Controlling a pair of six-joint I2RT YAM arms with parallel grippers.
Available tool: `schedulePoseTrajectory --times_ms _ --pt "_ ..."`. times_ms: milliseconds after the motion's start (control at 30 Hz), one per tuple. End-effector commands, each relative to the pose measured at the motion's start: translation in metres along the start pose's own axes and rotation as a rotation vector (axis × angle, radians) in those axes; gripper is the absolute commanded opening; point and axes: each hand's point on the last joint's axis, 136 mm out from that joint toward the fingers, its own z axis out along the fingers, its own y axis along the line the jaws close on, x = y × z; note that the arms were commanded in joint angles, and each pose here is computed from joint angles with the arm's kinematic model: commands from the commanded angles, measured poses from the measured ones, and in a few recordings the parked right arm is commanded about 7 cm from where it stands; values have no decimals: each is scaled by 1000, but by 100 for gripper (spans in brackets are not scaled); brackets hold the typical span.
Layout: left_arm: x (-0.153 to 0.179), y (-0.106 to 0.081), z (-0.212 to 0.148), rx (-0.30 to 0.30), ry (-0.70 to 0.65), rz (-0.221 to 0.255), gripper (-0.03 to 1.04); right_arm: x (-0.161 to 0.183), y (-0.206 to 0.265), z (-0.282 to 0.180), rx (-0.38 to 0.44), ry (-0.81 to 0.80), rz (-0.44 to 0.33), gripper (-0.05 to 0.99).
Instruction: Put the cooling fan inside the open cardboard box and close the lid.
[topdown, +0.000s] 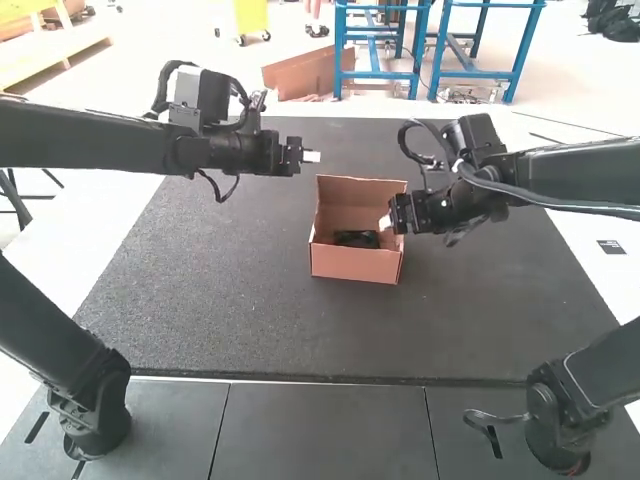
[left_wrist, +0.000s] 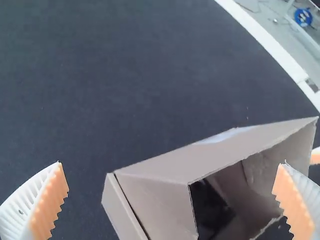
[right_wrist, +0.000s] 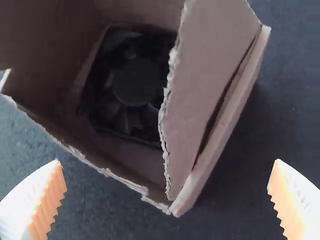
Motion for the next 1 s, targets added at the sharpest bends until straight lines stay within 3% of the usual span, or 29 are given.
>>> schedulePoseTrajectory --times_ms 0,67,267,400,633,833,967 --pt "-38 2 -7 -65 -97 29 97 -51 -6 -43 41 -173 -17 93" --pt "-45 7 -2 -96 -109 34 97 -64 -22 -65 109 -245 -3 93" --pt "-54 1 24 -105 -91 44 97 -83 -86 -115 399 -377 -4 92" --pt "-57 -2 43 -101 -81 52 97 -82 -109 -125 470 -377 18 92" --pt "-39 6 83 -100 -16 45 97 -83 -126 -132 504 -348 48 92" --pt "-3 19 105 -124 113 25 97 -71 -124 -122 442 -264 103 92" --pt "31 23 105 -134 226 38 97 -65 -123 -114 418 -209 114 92"
